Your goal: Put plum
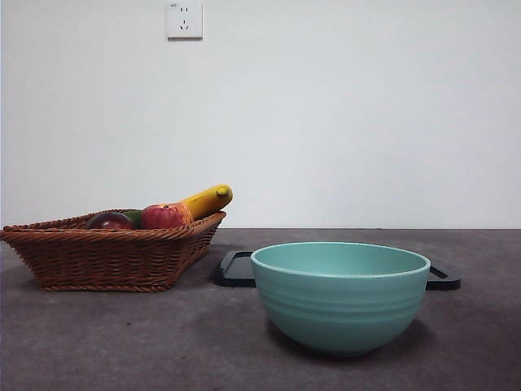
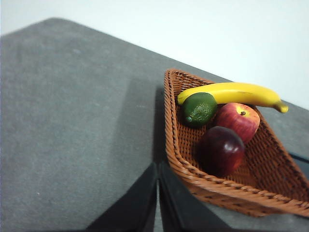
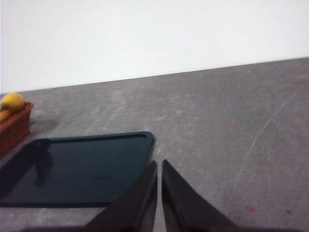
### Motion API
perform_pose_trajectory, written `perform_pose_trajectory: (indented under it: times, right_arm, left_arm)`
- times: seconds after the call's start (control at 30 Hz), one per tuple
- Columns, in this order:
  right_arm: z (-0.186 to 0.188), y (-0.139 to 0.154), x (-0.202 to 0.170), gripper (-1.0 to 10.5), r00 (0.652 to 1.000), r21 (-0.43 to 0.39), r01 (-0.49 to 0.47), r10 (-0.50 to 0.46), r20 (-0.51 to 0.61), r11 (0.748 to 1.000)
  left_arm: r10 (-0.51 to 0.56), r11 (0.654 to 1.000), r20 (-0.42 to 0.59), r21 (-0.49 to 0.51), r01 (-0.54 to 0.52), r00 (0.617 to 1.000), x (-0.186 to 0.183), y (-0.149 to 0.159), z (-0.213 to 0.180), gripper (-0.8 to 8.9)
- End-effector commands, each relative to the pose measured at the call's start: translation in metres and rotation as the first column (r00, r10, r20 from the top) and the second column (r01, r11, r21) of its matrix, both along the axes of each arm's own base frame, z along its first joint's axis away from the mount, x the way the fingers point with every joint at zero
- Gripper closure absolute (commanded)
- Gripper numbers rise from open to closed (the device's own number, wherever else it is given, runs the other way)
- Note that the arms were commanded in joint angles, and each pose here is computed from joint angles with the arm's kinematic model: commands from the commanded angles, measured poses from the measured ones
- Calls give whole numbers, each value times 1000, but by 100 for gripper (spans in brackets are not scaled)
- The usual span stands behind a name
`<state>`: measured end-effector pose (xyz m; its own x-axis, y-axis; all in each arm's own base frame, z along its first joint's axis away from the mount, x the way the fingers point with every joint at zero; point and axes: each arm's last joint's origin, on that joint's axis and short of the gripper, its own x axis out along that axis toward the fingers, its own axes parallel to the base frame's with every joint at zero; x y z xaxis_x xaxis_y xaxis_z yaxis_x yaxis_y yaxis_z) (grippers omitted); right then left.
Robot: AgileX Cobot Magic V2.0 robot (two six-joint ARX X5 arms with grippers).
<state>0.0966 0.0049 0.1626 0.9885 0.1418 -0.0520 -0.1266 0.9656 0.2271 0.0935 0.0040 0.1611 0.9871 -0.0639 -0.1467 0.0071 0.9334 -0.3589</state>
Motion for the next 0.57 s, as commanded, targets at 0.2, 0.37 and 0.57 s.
perform_pose_trajectory:
  times: [0.2, 0.37, 0.57]
  right_arm:
    - [45, 0, -11, 942, 994, 101, -7, -3, 108, 995]
    - [78, 0, -20, 942, 996, 98, -10, 2, 84, 995]
    - [120, 3, -25, 942, 995, 59, -100, 100, 0, 993]
  left_arm:
    - [1, 998, 10, -62, 0, 1000, -13, -1, 42, 804]
    - [-16, 1000, 35, -23, 17, 999, -18, -2, 79, 804]
    - [-136, 989, -60, 52, 139, 989, -18, -5, 121, 804]
